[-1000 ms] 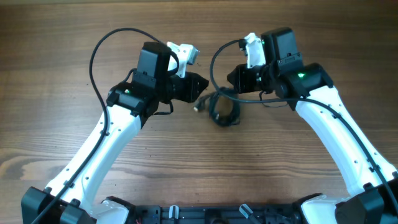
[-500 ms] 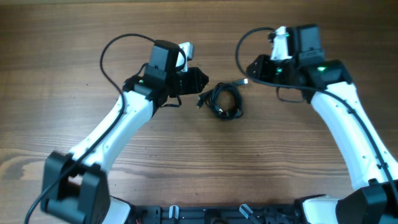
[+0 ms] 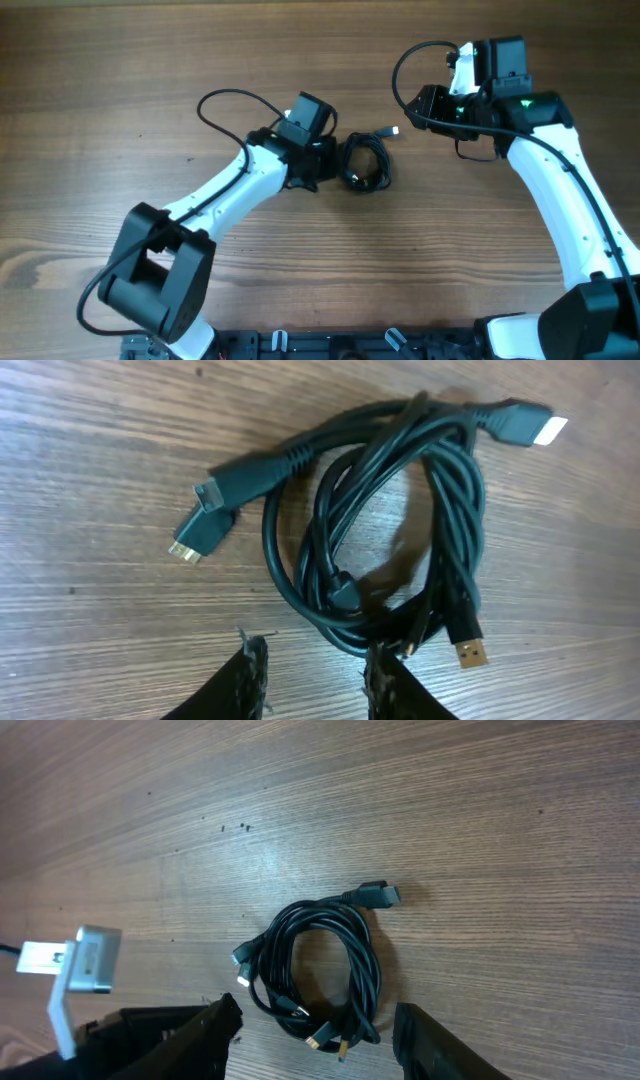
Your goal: Untangle cables
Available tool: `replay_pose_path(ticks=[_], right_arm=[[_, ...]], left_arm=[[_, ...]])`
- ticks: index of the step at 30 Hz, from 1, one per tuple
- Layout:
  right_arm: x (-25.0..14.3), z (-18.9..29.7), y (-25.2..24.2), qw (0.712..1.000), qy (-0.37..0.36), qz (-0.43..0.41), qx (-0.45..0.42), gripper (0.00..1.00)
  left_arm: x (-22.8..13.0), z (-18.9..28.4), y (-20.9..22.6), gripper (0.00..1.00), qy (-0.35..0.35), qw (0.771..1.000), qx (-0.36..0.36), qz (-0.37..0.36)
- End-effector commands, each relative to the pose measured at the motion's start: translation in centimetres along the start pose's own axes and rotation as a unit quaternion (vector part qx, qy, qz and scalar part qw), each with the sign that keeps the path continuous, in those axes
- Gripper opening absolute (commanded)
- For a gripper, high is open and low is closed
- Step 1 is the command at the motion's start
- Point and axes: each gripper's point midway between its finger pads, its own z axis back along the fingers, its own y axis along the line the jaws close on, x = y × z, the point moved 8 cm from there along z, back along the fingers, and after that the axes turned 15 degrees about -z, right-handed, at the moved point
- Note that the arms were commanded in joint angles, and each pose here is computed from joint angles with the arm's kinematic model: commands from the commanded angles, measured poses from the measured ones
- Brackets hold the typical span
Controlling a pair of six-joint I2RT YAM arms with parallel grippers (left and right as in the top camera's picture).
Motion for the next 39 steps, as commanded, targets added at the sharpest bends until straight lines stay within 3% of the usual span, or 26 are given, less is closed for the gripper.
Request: replay_pose_path(ticks=[1,16,18,20,22,27,32,39], right_arm=[[0.3,-0.3,0.0,1.0,-0.004,0.009,-0.009,0.54],[0.1,-0.3,-0.1,1.0,0.001,0.017,-0.012,0.59],[0.1,-0.3,-0.2,1.0,0.001,0.017,-0.012,0.59],[0.1,-0.3,-0.1,0.999,0.003,0.03,-0.011,0.59],[0.0,-0.3,0.1,0.998,0.01,0.067,0.002,0.58],[-0.5,-0.2,1.9,0.972,0.026,0.218,0.086,0.54],[-0.6,-0.6,3.4,0.963,0.009,0.248,0.104,0.48],[-1.9,-1.4,5.1,0.947,0.015,0.297,0.119,0.47]], left_arm=[[-0.1,-2.1,0.6,0.37,0.006,0.999,0.031,0.037],[0.4,-7.7,0.4,0.39,-0.011,1.0,0.013,0.019],[0.5,-8.1,0.2,0.29,-0.017,1.0,0.009,0.016],[0.6,-8.1,0.2,0.04,-0.019,1.0,0.009,0.015],[0.9,-8.0,0.0,0.04,-0.029,0.999,0.002,0.013],[2.5,-4.5,-1.3,0.04,-0.07,0.997,-0.024,0.0],[3.8,0.9,-2.5,0.04,-0.108,0.99,-0.07,-0.05],[4.5,4.3,-1.4,0.04,-0.074,0.981,-0.175,-0.028]])
